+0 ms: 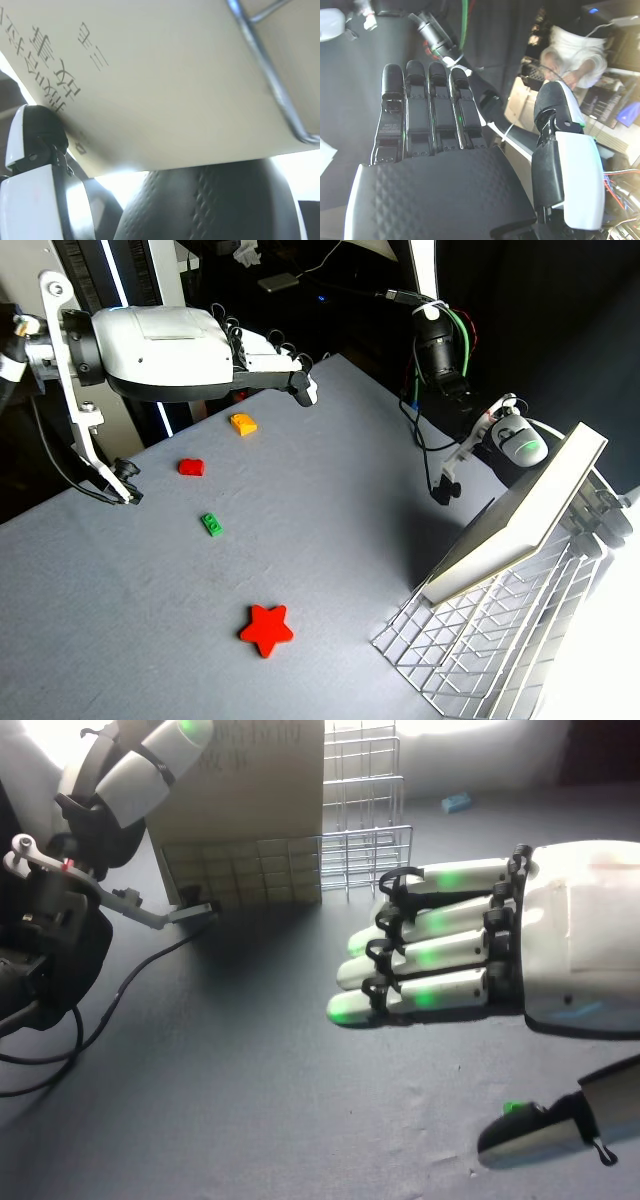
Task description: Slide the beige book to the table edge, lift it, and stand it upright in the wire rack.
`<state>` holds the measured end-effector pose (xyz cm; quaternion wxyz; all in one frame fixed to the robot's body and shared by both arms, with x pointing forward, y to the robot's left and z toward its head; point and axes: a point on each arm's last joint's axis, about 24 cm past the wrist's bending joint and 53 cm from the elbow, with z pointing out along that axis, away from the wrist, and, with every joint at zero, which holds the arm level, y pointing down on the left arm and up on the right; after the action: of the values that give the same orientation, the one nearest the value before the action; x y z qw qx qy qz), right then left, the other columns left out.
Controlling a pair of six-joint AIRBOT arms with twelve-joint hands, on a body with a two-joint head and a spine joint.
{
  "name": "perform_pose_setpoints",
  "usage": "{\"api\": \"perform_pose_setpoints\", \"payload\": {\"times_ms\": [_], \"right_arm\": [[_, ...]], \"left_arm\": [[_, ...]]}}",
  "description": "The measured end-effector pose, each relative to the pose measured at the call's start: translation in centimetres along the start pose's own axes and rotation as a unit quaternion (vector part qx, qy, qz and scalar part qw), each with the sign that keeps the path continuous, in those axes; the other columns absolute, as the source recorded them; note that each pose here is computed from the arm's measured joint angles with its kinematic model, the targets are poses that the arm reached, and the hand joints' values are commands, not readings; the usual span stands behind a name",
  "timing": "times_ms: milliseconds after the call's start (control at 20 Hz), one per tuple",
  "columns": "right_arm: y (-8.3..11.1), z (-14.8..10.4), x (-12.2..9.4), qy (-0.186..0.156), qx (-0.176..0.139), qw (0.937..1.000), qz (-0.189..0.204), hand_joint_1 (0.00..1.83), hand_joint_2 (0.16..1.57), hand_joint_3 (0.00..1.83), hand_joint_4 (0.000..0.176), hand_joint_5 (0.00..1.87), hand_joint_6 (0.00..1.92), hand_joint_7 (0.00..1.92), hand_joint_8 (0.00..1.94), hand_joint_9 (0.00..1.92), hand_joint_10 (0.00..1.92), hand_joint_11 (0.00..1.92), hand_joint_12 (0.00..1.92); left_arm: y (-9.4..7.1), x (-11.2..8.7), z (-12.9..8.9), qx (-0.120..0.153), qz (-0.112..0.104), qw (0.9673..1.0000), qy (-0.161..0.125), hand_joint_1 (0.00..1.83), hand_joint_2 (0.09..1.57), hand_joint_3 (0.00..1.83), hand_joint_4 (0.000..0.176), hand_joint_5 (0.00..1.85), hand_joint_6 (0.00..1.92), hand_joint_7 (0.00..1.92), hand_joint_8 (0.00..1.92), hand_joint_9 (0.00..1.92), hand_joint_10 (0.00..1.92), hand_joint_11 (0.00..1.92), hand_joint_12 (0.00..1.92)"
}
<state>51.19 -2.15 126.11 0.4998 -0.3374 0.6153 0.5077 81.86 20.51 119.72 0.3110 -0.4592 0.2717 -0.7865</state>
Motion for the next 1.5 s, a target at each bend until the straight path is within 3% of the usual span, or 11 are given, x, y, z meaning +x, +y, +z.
{"api": "perform_pose_setpoints", "payload": {"times_ms": [150, 300, 400, 500, 700, 900, 1000, 1150, 1250, 1450, 1500], "right_arm": [[0.1, -0.2, -0.9, -0.030, -0.003, 0.9992, 0.026, 0.14, 1.15, 0.00, 0.000, 0.31, 0.00, 0.33, 0.00, 0.34, 0.00, 0.00, 0.91], [0.2, -0.3, -0.9, -0.032, -0.008, 0.9989, 0.035, 0.15, 1.15, 0.00, 0.000, 0.31, 0.00, 0.33, 0.00, 0.34, 0.00, 0.00, 0.91], [0.2, -0.4, -1.1, -0.036, -0.011, 0.9985, 0.039, 0.16, 1.15, 0.00, 0.000, 0.30, 0.00, 0.33, 0.00, 0.34, 0.00, 0.00, 0.90], [0.1, -0.7, -1.6, -0.043, -0.019, 0.9983, 0.035, 0.16, 1.14, 0.00, 0.000, 0.30, 0.01, 0.33, 0.01, 0.34, 0.01, 0.00, 0.90], [0.1, -1.2, -2.0, -0.050, -0.032, 0.9978, 0.028, 0.16, 1.14, 0.00, 0.000, 0.32, 0.01, 0.35, 0.01, 0.36, 0.01, 0.00, 0.93], [0.7, -1.4, -2.1, -0.055, -0.051, 0.9970, 0.021, 0.19, 1.14, 0.00, 0.000, 0.32, 0.00, 0.35, 0.01, 0.35, 0.01, 0.00, 0.91], [0.9, -1.5, -1.9, -0.053, -0.056, 0.9969, 0.019, 0.19, 1.14, 0.00, 0.000, 0.32, 0.00, 0.34, 0.00, 0.34, 0.00, 0.00, 0.90], [1.0, -1.5, -1.5, -0.048, -0.057, 0.9970, 0.019, 0.17, 1.14, 0.00, 0.000, 0.32, 0.00, 0.35, 0.00, 0.36, 0.01, 0.00, 0.94], [1.0, -1.5, -1.5, -0.048, -0.058, 0.9970, 0.018, 0.18, 1.14, 0.00, 0.000, 0.32, 0.00, 0.34, 0.00, 0.34, 0.00, 0.00, 0.91], [1.1, -1.5, -1.5, -0.050, -0.060, 0.9968, 0.020, 0.17, 1.15, 0.00, 0.000, 0.32, 0.00, 0.35, 0.00, 0.35, 0.00, 0.00, 0.91], [1.1, -1.6, -1.6, -0.050, -0.060, 0.9967, 0.020, 0.18, 1.15, 0.00, 0.000, 0.32, 0.00, 0.35, 0.00, 0.35, 0.00, 0.00, 0.91]], "left_arm": [[0.1, 0.0, -0.2, -0.002, 0.010, 1.0000, 0.001, 0.71, 0.97, 0.01, 0.010, 0.43, 0.00, 0.37, 0.00, 0.45, 0.00, 0.01, 1.00], [-0.2, -0.9, -0.8, -0.003, 0.019, 0.9998, -0.005, 0.75, 0.96, 0.00, 0.000, 0.45, 0.01, 0.38, 0.00, 0.46, 0.01, 0.04, 1.02], [-0.5, -1.2, -1.0, -0.001, 0.025, 0.9997, -0.006, 0.71, 0.97, 0.01, 0.010, 0.43, 0.00, 0.38, 0.01, 0.46, 0.01, 0.03, 1.01], [-0.8, -1.8, -1.3, 0.000, 0.027, 0.9996, -0.012, 0.75, 0.96, 0.00, 0.000, 0.45, 0.01, 0.35, 0.00, 0.43, 0.00, 0.03, 1.02], [-1.0, -2.2, -1.4, 0.001, 0.027, 0.9995, -0.017, 0.71, 0.97, 0.00, 0.014, 0.44, 0.00, 0.37, 0.01, 0.44, 0.00, 0.01, 1.01], [-1.5, -3.4, -2.0, -0.008, 0.046, 0.9987, -0.022, 0.75, 0.96, 0.00, 0.003, 0.46, 0.02, 0.36, 0.00, 0.46, 0.01, 0.04, 1.03], [-1.5, -4.5, -2.4, -0.020, 0.057, 0.9977, -0.031, 0.72, 0.97, 0.00, 0.009, 0.44, 0.00, 0.37, 0.01, 0.47, 0.01, 0.04, 1.03], [-2.3, -5.4, -2.9, -0.024, 0.073, 0.9965, -0.033, 0.74, 0.97, 0.00, 0.002, 0.43, 0.00, 0.35, 0.00, 0.46, 0.01, 0.01, 1.02], [-3.4, -6.2, -3.2, -0.026, 0.098, 0.9943, -0.034, 0.70, 0.97, 0.00, 0.018, 0.44, 0.00, 0.37, 0.01, 0.46, 0.01, 0.03, 1.03], [-5.9, -7.7, -3.8, -0.034, 0.147, 0.9876, -0.042, 0.75, 0.97, 0.00, 0.006, 0.44, 0.01, 0.33, 0.01, 0.45, 0.01, 0.03, 1.03], [-6.7, -8.0, -4.2, -0.039, 0.169, 0.9839, -0.044, 0.75, 0.97, 0.00, 0.005, 0.44, 0.01, 0.35, 0.01, 0.46, 0.01, 0.03, 1.03]]}}
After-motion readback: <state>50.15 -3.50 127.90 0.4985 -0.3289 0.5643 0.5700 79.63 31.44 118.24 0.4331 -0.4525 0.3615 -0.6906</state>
